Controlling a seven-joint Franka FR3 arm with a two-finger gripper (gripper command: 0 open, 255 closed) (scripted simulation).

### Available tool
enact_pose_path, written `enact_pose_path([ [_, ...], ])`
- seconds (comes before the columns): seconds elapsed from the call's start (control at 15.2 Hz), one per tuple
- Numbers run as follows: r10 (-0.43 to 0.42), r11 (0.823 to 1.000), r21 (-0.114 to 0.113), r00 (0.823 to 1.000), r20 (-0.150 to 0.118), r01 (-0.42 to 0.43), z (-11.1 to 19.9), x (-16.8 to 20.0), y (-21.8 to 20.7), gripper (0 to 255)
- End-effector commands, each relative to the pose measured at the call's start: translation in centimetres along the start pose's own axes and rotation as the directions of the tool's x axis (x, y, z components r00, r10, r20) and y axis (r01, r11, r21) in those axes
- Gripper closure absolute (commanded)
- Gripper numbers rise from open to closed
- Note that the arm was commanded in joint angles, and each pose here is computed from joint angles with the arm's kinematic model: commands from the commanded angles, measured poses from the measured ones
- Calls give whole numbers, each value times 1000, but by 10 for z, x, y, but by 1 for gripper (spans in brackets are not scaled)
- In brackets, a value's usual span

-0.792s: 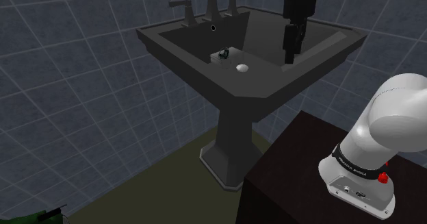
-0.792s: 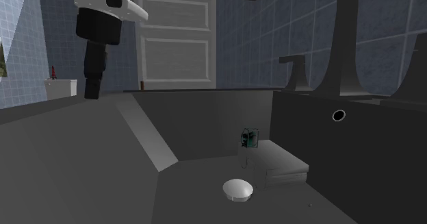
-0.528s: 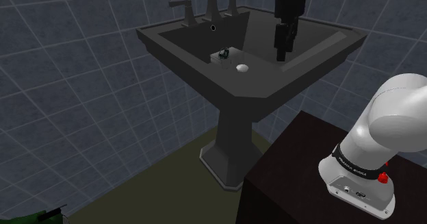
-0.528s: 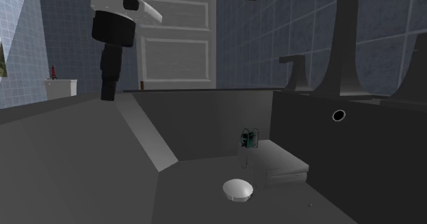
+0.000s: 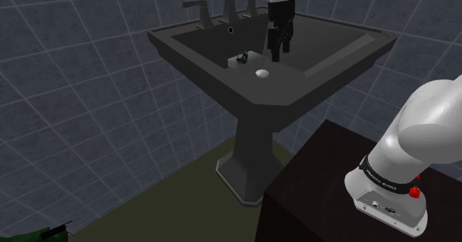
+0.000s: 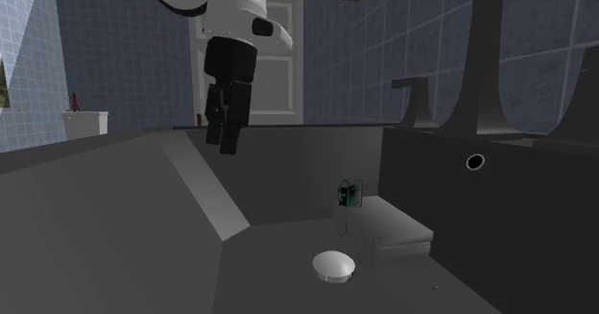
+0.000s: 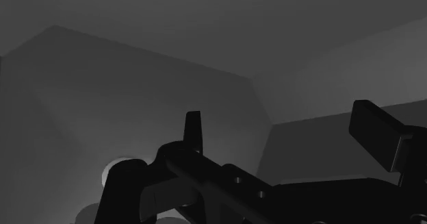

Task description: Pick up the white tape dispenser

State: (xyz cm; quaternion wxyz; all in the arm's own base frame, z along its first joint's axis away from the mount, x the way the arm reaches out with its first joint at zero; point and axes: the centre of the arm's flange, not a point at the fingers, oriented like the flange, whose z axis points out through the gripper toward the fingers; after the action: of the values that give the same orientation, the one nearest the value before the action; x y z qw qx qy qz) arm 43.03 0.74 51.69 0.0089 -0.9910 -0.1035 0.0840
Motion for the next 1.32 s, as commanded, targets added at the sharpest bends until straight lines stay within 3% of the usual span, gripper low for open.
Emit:
enact_pose_path([
  [0.0,-1,1000,-9,1000,0,1,1,23,12,0],
  [0.92,-12,997,-70,1000,-6,12,4,191,77,0],
  [1.25,-12,997,-72,1000,-6,12,25,198,79,0],
])
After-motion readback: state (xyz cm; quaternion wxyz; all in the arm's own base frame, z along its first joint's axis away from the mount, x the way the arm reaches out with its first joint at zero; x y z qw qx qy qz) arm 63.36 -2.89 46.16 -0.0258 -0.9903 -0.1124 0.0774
